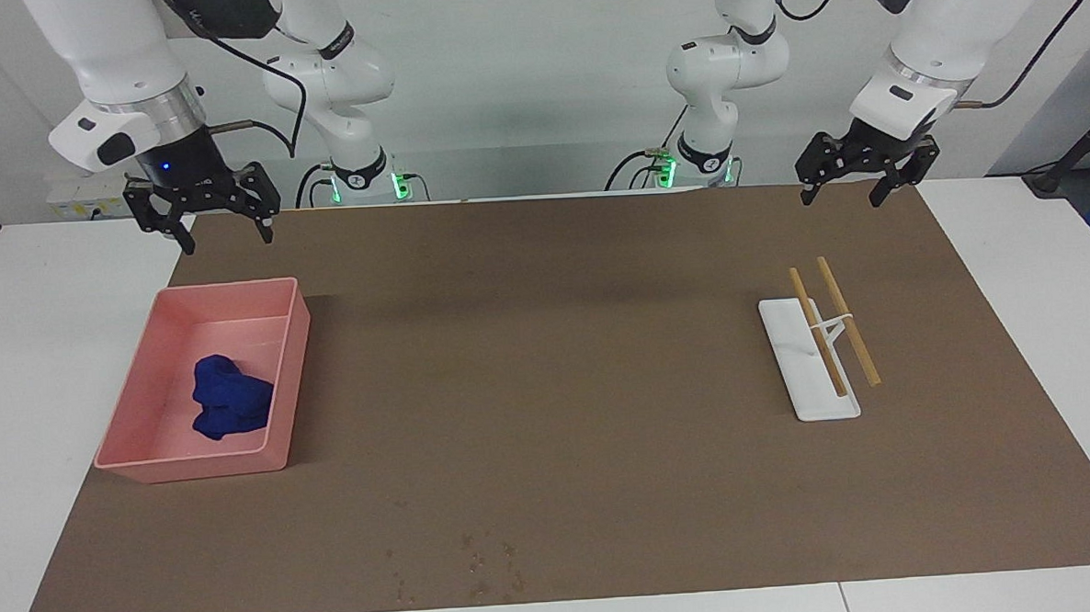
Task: Wipe water with towel using both arms
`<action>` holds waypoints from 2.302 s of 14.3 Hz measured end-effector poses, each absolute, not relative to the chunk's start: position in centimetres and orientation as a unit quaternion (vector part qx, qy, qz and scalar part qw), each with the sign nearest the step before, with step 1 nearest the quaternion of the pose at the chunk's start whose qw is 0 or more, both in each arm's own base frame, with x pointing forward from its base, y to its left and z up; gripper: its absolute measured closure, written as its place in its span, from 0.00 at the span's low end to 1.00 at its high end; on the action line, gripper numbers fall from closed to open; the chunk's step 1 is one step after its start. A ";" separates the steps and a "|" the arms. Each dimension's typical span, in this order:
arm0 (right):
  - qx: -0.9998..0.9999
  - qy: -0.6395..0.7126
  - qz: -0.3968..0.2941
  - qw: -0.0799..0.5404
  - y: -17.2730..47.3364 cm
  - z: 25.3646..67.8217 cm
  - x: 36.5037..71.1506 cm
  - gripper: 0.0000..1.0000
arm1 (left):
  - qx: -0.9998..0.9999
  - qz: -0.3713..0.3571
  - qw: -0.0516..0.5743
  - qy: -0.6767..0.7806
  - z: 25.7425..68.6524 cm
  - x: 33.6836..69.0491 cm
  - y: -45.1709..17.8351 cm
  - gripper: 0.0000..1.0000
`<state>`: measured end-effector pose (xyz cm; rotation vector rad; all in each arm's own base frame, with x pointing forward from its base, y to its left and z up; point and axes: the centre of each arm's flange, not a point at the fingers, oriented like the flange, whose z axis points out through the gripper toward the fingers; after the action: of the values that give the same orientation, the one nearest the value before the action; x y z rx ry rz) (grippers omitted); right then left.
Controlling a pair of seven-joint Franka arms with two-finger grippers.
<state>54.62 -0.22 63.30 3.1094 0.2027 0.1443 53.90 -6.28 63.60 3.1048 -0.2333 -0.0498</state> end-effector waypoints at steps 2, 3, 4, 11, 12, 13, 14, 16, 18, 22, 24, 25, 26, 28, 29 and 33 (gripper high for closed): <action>0.997 0.064 0.046 0.011 -0.2 63.3 54.6 0.00 | 0.997 -0.016 0.014 -0.075 63.6 53.9 -6.3 0.00; 0.997 0.064 0.046 0.011 -0.2 63.3 54.6 0.00 | 0.997 -0.016 0.014 -0.075 63.6 53.9 -6.3 0.00; 0.997 0.063 0.046 0.011 -0.2 63.3 54.6 0.00 | 0.997 -0.016 0.014 -0.075 63.6 53.9 -6.3 0.00; 0.998 0.050 0.047 0.010 0.2 63.3 54.6 0.00 | 0.997 -0.016 0.014 -0.075 63.6 53.9 -6.3 0.00; 0.998 0.049 0.047 0.010 0.2 63.3 54.6 0.00 | 0.997 -0.016 0.014 -0.075 63.6 53.9 -6.3 0.00; 0.998 0.048 0.047 0.010 0.3 63.3 54.6 0.00 | 0.997 -0.016 0.014 -0.075 63.6 53.9 -6.3 0.00; 0.998 0.047 0.047 0.009 0.4 63.3 54.6 0.00 | 0.997 -0.016 0.014 -0.075 63.6 53.9 -6.3 0.00; 0.998 0.038 0.047 0.009 0.8 63.3 54.6 0.00 | 0.997 -0.016 0.014 -0.075 63.6 53.9 -6.3 0.00; 0.998 0.029 0.047 0.009 0.1 63.4 54.6 0.00 | 0.997 -0.016 0.014 -0.075 63.6 53.9 -6.3 0.00; 0.999 0.015 0.047 0.009 -1.4 63.4 54.6 0.00 | 0.997 -0.016 0.014 -0.075 63.6 53.9 -6.3 0.00; 0.999 0.016 0.047 0.009 -1.4 63.4 54.6 0.00 | 0.997 -0.016 0.014 -0.075 63.6 53.9 -6.3 0.00; 0.999 0.016 0.047 0.009 -1.4 63.4 54.6 0.00 | 0.997 -0.016 0.014 -0.075 63.6 53.9 -6.3 0.00; 0.999 0.015 0.047 0.009 -1.4 63.4 54.6 0.00 | 0.997 -0.016 0.014 -0.075 63.6 53.9 -6.3 0.00; 0.999 0.014 0.048 0.009 -1.5 63.4 54.6 0.00 | 0.997 -0.016 0.014 -0.075 63.6 53.9 -6.3 0.00; 0.999 0.012 0.048 0.009 -1.7 63.4 54.6 0.00 | 0.997 -0.016 0.014 -0.075 63.6 53.9 -6.3 0.00; 0.999 0.011 0.048 -0.001 -1.5 63.4 54.6 0.00 | 0.997 -0.016 0.014 -0.075 63.6 53.9 -6.3 0.00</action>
<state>54.61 -1.53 63.44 3.1400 0.0358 0.1522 53.90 -6.28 63.60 3.1048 -0.2333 -0.0498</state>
